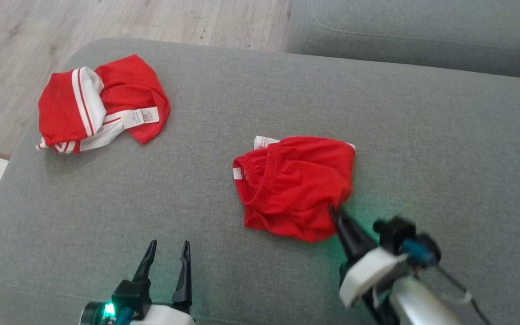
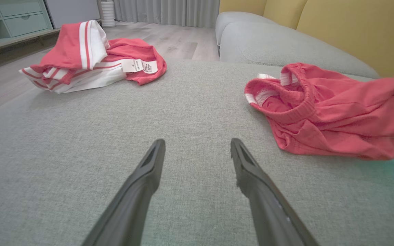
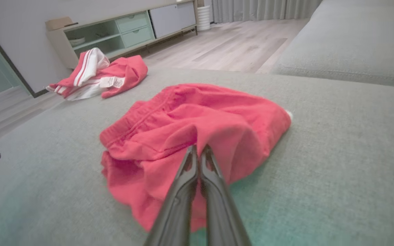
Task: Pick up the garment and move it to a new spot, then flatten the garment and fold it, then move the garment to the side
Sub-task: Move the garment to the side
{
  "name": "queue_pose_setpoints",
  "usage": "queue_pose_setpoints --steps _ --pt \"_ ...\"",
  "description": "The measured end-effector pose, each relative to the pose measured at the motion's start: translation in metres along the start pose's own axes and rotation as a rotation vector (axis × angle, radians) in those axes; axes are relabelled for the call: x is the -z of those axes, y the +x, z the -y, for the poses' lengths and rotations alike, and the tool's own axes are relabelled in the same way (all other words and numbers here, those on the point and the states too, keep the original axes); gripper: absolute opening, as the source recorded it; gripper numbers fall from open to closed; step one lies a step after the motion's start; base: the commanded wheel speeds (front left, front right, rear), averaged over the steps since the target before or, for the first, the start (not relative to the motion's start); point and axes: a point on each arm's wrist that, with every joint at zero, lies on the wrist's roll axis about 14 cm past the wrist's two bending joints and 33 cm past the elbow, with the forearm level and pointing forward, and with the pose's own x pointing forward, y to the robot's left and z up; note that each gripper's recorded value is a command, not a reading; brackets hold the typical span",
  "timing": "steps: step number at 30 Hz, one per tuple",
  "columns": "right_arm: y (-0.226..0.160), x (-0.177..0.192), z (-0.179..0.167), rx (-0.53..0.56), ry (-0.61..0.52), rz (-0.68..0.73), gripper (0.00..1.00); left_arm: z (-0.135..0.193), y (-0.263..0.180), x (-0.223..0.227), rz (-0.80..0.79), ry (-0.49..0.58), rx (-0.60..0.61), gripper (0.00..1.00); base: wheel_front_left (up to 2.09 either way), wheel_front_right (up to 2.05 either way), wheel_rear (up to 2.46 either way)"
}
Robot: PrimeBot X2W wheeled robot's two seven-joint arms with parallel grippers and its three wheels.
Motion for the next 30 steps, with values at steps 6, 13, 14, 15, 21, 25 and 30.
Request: queue_pose_setpoints --steps 6,13,14,15,21,25,30 --pt "-0.029 0.042 -0.019 -0.016 0.036 -0.097 0.00 0.004 0.001 -0.002 0.006 -0.015 0.010 1.00 0.00 0.00 0.00" --pt "-0.033 0.045 -0.016 0.001 0.061 -0.103 0.75 0.007 0.002 -0.002 0.005 -0.012 0.022 1.00 0.00 0.00 0.00" --pt "-0.034 0.044 -0.015 0.006 0.069 -0.100 1.00 0.007 0.003 -0.002 0.005 -0.012 0.024 1.00 0.00 0.00 0.00" --pt "-0.034 0.044 -0.014 0.012 0.079 -0.096 1.00 0.008 0.003 -0.002 0.006 -0.012 0.026 1.00 0.00 0.00 0.00" --pt "-0.034 0.012 0.000 0.065 0.110 0.016 1.00 0.009 0.006 -0.007 0.022 -0.008 0.030 1.00 0.00 0.00 0.00" --pt "-0.045 -0.023 0.033 0.175 0.117 0.140 1.00 0.007 0.009 -0.018 0.055 0.008 0.025 1.00 0.00 0.00 0.00" --pt "-0.079 -0.038 0.086 0.365 0.110 0.216 1.00 0.009 0.014 -0.027 0.081 0.046 0.036 1.00 0.00 0.00 0.00"
